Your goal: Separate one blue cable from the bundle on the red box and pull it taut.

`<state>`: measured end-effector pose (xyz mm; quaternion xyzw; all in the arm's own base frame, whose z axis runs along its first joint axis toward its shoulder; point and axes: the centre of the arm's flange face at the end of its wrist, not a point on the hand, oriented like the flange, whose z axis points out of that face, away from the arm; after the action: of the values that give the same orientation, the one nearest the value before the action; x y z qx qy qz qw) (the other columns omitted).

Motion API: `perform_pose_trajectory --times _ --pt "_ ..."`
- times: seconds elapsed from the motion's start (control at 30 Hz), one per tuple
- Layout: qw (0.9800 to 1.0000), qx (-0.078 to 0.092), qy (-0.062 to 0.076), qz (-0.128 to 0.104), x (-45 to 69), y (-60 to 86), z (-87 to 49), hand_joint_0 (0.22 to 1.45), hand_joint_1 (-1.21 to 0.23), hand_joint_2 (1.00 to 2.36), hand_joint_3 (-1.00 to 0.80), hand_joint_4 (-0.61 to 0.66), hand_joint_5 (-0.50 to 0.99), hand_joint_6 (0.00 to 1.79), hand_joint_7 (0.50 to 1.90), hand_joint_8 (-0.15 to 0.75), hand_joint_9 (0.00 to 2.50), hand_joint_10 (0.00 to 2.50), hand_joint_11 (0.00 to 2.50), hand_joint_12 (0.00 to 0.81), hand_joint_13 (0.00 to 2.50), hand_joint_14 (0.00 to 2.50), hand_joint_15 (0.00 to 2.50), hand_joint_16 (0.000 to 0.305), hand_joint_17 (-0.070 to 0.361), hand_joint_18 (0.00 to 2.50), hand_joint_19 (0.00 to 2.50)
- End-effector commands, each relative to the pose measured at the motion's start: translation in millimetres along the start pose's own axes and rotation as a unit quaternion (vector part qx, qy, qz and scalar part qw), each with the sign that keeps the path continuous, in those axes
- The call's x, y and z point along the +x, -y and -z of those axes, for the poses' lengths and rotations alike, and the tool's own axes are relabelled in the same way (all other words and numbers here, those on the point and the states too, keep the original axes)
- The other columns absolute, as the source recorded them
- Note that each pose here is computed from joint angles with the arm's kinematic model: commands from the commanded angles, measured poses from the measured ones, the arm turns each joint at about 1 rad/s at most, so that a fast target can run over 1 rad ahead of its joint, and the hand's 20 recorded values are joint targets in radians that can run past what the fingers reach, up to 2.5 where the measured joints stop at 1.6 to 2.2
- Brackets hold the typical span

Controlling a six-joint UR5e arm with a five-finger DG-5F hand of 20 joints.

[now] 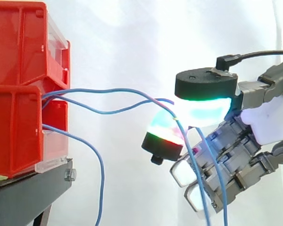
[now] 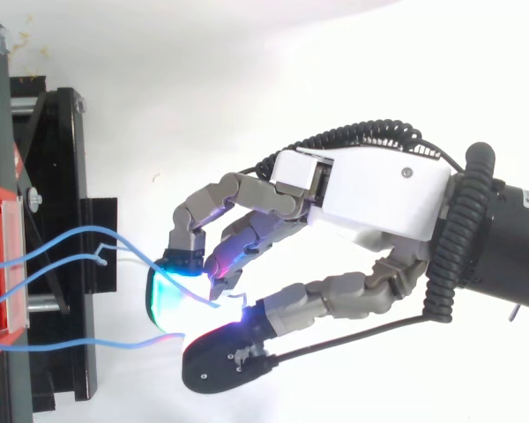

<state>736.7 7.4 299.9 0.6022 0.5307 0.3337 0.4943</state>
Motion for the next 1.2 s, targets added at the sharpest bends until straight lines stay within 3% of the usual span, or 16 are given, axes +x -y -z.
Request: perform_pose_trajectory --times 0.0,0.27,0.7,0.97,1.17 --pt "1.0000 0.000 -0.001 -0.001 -0.2 -1.9 0.0 0.51 -0.55 1.00 -0.50 0.06 -0.10 0.89 0.96 0.237 0.95 0.02 0.39 0.374 0.78 0.02 0.54 0.038 0.087 0.59 0.33" --pt "1.0000 0.004 -0.004 0.001 -6.2 -9.1 0.4 0.51 -0.45 1.00 -0.50 0.07 -0.10 0.87 0.97 0.243 0.96 0.02 0.39 0.379 0.79 0.02 0.54 0.040 0.089 0.59 0.35" --pt "0.9993 0.035 -0.006 0.011 -26.6 -23.7 6.2 0.49 -0.39 1.00 -0.50 0.08 -0.10 0.84 0.95 0.255 0.96 0.01 0.38 0.387 0.80 0.02 0.54 0.042 0.096 0.60 0.35" --pt "0.9996 0.027 0.006 0.003 -48.4 -36.8 2.6 0.50 -0.39 1.00 -0.50 0.08 -0.10 0.84 0.95 0.252 0.97 0.02 0.39 0.386 0.80 0.02 0.54 0.042 0.096 0.60 0.36" --pt "0.9995 0.031 0.002 0.009 -54.1 -39.7 3.1 0.49 -0.29 1.00 -0.50 0.08 -0.10 0.83 0.95 0.254 0.97 0.01 0.38 0.388 0.81 0.02 0.54 0.044 0.098 0.60 0.37"
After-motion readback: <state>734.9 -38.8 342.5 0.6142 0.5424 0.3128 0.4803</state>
